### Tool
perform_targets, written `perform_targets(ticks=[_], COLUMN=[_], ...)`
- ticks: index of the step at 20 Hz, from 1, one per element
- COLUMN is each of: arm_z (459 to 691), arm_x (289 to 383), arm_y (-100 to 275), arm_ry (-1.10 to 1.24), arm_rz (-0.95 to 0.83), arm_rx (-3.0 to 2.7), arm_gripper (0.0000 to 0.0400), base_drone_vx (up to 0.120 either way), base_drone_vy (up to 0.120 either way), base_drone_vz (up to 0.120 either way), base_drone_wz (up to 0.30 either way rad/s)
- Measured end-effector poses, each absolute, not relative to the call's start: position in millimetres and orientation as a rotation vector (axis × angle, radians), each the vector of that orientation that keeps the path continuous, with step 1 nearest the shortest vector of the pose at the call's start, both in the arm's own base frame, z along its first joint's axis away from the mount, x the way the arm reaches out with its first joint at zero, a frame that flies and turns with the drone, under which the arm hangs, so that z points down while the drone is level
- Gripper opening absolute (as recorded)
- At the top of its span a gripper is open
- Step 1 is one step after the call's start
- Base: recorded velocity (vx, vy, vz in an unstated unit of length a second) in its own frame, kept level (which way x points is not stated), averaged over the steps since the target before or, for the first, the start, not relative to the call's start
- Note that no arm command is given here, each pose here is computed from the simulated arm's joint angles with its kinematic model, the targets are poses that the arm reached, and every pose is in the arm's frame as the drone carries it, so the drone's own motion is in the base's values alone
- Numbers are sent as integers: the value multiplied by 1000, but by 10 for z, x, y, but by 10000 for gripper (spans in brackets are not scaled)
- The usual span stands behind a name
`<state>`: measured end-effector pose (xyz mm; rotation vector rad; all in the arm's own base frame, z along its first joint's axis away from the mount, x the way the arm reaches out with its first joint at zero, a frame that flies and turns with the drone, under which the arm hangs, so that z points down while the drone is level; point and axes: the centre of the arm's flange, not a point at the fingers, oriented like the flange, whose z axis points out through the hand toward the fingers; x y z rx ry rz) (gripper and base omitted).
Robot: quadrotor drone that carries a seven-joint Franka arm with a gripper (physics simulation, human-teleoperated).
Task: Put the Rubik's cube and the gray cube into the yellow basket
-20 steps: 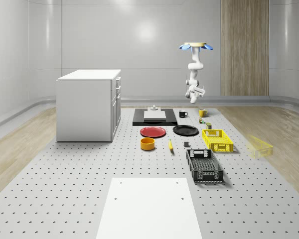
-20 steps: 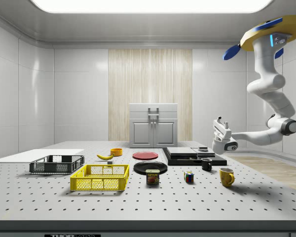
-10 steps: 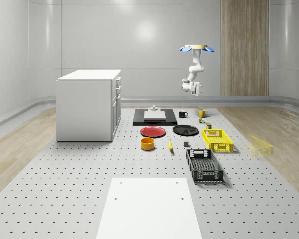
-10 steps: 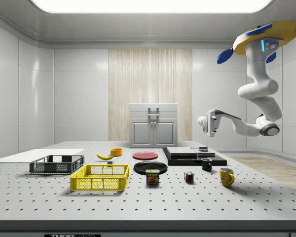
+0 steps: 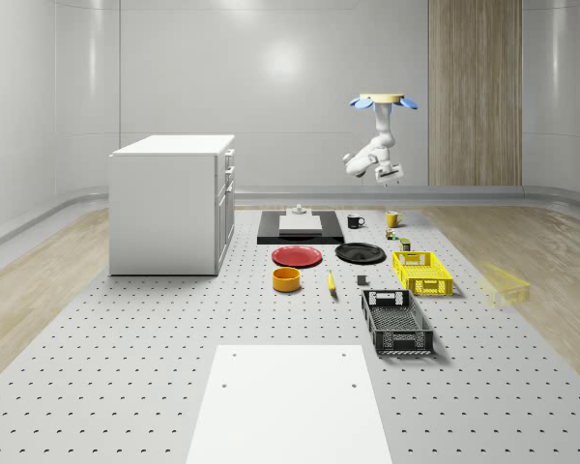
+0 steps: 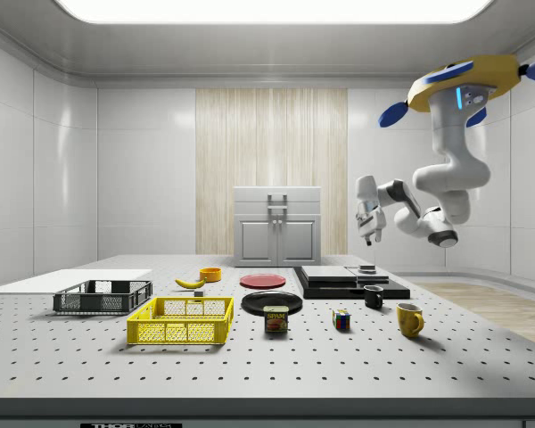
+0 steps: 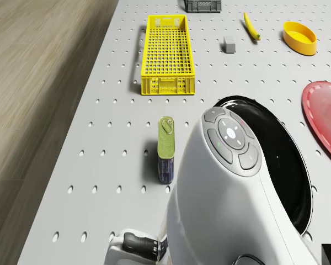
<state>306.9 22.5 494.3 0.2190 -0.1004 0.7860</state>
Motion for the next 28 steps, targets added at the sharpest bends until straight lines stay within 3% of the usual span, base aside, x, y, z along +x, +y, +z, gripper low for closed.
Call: perform_targets(ticks=[4,8,16,28], arm_z=[4919,4912,4908,4908], arm_x=[3069,3068,3068,3068], arm_y=[109,52,11,-1], arm_ry=[-50,-26,-8,-3], arm_rz=[786,785,784,784], arm_rx=[107,52,13,2], arm_gripper=[400,400,400,400], base_drone_vx=[120,120,120,0], base_drone_vy=[-10,-120,0,-17], base_drone_vz=[-120,-120,-120,-120], base_drone_wz=[0,0,0,0])
